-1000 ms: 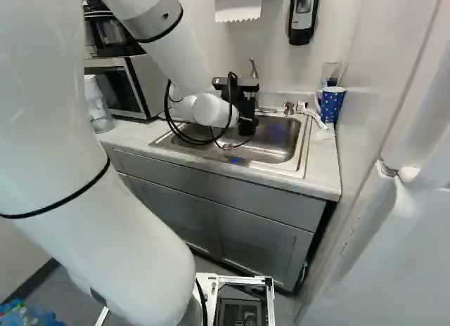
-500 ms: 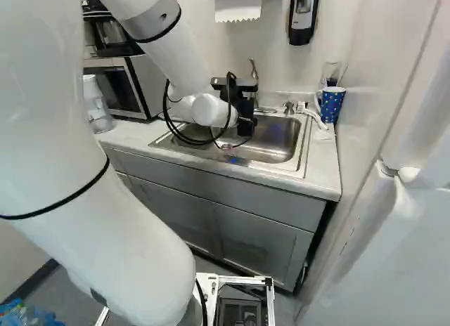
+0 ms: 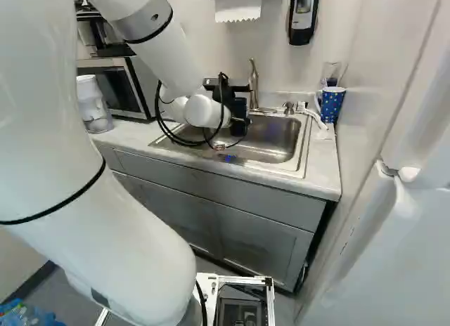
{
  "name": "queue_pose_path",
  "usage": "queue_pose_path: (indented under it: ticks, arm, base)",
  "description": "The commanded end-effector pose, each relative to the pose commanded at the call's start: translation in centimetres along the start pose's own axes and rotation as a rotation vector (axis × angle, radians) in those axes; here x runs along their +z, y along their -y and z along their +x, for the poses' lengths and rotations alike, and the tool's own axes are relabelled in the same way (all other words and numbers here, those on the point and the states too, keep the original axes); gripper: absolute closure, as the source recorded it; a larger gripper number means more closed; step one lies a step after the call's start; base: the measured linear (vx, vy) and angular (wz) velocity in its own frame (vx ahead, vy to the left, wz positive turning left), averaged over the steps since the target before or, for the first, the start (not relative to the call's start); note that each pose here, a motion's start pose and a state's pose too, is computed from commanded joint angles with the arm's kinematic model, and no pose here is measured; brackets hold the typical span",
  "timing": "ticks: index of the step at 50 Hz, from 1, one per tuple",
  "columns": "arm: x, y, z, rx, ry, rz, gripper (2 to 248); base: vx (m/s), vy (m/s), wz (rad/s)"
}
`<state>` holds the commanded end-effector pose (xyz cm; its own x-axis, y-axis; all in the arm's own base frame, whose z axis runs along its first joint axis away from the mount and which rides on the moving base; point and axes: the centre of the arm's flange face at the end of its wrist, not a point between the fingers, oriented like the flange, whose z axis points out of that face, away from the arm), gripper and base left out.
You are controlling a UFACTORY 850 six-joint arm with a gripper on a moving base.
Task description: Rinse the cup and place it in the tray
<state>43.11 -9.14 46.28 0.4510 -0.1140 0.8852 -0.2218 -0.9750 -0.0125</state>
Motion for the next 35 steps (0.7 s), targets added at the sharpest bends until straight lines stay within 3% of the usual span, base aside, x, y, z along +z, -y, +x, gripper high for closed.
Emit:
queue_pose_path:
  ticks: [14,35]
  arm:
    - [-0.6,1.6,0.0,-0.017,-0.007,0.032,126]
    - [-2.0,4.2,1.7,-0.042,-0.055,0.088,126]
  base:
    - [0.000,0.000,0.000]
    - [0.000,0.000,0.000]
